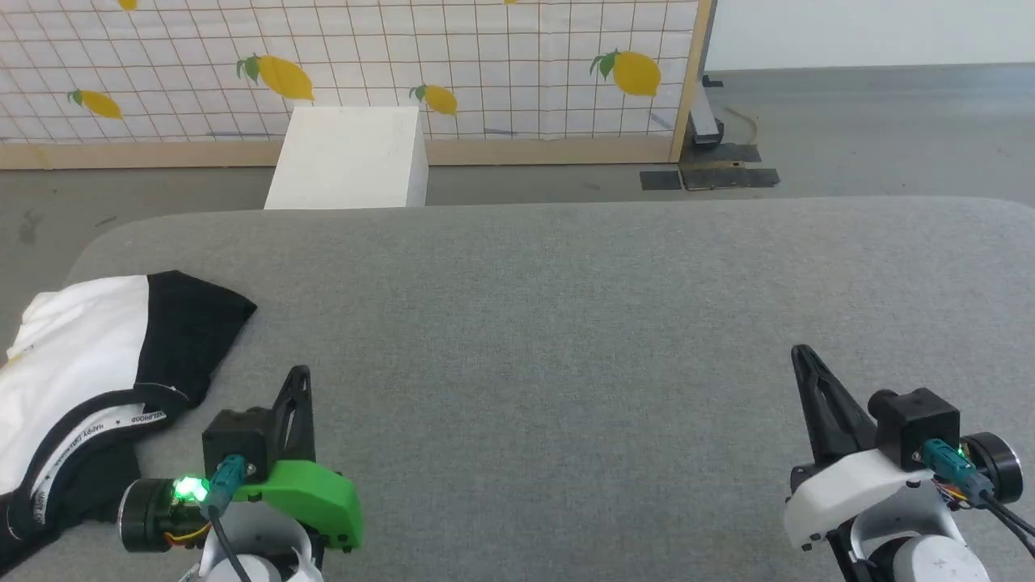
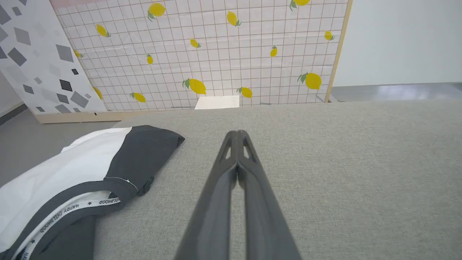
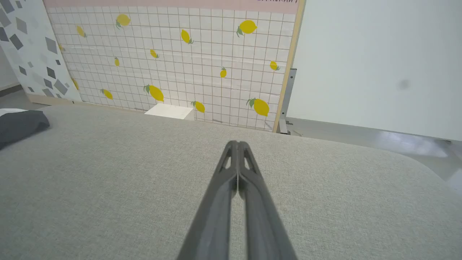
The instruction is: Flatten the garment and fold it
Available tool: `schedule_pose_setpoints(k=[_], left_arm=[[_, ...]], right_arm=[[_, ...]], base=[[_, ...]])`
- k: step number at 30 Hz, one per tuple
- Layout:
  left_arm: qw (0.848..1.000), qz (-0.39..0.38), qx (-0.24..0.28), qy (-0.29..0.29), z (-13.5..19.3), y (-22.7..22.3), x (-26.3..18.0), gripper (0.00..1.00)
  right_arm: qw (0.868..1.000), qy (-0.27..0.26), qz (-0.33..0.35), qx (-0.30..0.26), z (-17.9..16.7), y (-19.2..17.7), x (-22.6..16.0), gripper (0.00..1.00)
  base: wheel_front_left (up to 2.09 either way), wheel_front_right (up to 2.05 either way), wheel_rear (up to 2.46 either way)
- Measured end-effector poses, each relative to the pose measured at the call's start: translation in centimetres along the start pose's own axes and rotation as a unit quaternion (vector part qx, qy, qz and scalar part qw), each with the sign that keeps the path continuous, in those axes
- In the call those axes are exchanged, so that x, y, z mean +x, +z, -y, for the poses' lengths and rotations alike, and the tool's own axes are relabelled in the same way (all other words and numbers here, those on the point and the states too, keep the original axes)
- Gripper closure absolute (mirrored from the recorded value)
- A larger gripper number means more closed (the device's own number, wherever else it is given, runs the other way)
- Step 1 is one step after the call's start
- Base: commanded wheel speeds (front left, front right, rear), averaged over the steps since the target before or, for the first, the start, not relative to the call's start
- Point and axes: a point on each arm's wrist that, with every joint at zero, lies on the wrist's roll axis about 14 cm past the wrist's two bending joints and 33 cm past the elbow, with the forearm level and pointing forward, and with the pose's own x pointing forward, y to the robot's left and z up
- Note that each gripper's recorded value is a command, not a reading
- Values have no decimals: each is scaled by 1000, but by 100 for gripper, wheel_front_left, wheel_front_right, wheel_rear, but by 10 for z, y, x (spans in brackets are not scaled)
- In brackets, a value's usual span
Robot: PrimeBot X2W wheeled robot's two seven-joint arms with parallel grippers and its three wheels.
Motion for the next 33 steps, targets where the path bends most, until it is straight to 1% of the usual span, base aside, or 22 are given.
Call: schedule_pose_setpoints(k=[14, 15, 33], left_arm=[[1000, 0, 0, 0, 0, 0, 0, 100], [1000, 0, 0, 0, 0, 0, 0, 0], [1000, 1, -8, -2, 2, -4, -1, 0]], right_arm=[[1000, 0, 0, 0, 0, 0, 0, 100], [1000, 0, 0, 0, 0, 0, 0, 0], [1000, -9, 1, 13, 6, -5, -1, 0]], base=[[0, 0, 0], [0, 0, 0], [0, 0, 0]])
